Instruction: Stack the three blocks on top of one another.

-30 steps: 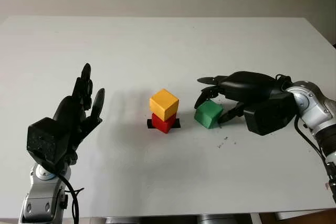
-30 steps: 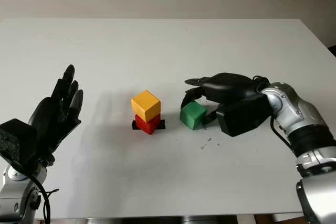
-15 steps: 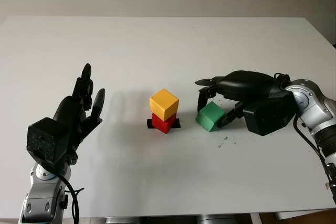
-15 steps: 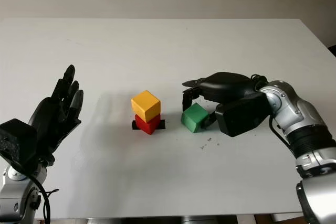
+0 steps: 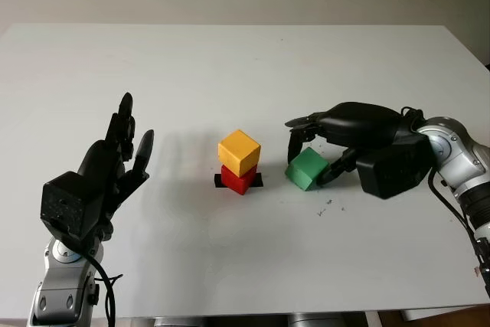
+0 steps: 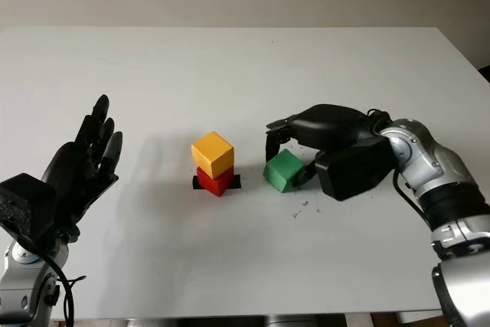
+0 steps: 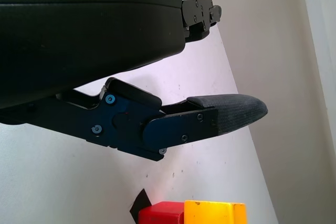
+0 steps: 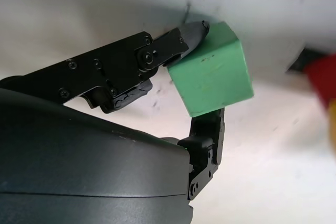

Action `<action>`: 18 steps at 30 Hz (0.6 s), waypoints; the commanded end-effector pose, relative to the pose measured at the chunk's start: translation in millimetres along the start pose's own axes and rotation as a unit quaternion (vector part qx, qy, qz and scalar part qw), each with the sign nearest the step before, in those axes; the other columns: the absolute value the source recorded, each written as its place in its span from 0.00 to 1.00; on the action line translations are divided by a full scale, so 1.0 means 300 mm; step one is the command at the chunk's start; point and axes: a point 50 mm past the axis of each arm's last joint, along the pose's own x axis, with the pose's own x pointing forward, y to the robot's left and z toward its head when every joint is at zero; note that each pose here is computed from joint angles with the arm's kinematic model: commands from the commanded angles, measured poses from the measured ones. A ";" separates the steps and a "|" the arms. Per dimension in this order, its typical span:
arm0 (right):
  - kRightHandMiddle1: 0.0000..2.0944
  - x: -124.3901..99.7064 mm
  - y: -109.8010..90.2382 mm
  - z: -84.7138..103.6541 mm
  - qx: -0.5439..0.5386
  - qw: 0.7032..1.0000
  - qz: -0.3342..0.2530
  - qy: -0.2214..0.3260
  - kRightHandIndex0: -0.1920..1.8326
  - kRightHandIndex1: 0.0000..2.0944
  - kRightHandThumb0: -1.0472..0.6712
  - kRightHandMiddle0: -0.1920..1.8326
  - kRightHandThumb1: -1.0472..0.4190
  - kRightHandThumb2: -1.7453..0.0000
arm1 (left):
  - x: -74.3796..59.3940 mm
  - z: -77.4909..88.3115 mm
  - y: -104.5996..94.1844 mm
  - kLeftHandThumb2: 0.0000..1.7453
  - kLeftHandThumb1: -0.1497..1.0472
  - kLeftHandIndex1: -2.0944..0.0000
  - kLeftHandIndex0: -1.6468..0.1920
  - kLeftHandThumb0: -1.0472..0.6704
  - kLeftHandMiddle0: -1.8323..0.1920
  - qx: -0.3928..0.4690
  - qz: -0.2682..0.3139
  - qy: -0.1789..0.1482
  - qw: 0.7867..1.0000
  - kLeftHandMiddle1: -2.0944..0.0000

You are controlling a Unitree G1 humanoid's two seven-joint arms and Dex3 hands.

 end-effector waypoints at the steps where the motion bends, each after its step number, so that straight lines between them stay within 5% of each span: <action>1: 0.65 0.003 -0.095 0.036 0.012 0.998 -0.055 -0.023 0.23 0.03 0.39 0.30 0.07 0.97 | 0.008 0.014 -0.001 0.35 1.00 0.98 0.97 0.14 0.97 0.004 -0.004 -0.010 1.000 0.98; 6: 0.66 -0.001 -0.206 0.070 0.090 0.988 -0.104 -0.065 0.23 0.03 0.40 0.30 0.09 0.97 | 0.009 0.013 -0.008 0.35 1.00 0.97 0.97 0.14 0.97 0.002 -0.002 -0.011 1.000 0.97; 18: 0.68 -0.010 -0.272 0.095 0.188 0.974 -0.099 -0.083 0.22 0.03 0.43 0.27 0.08 0.97 | 0.002 0.010 -0.002 0.34 1.00 0.97 0.96 0.15 0.97 0.000 0.000 -0.007 1.000 0.97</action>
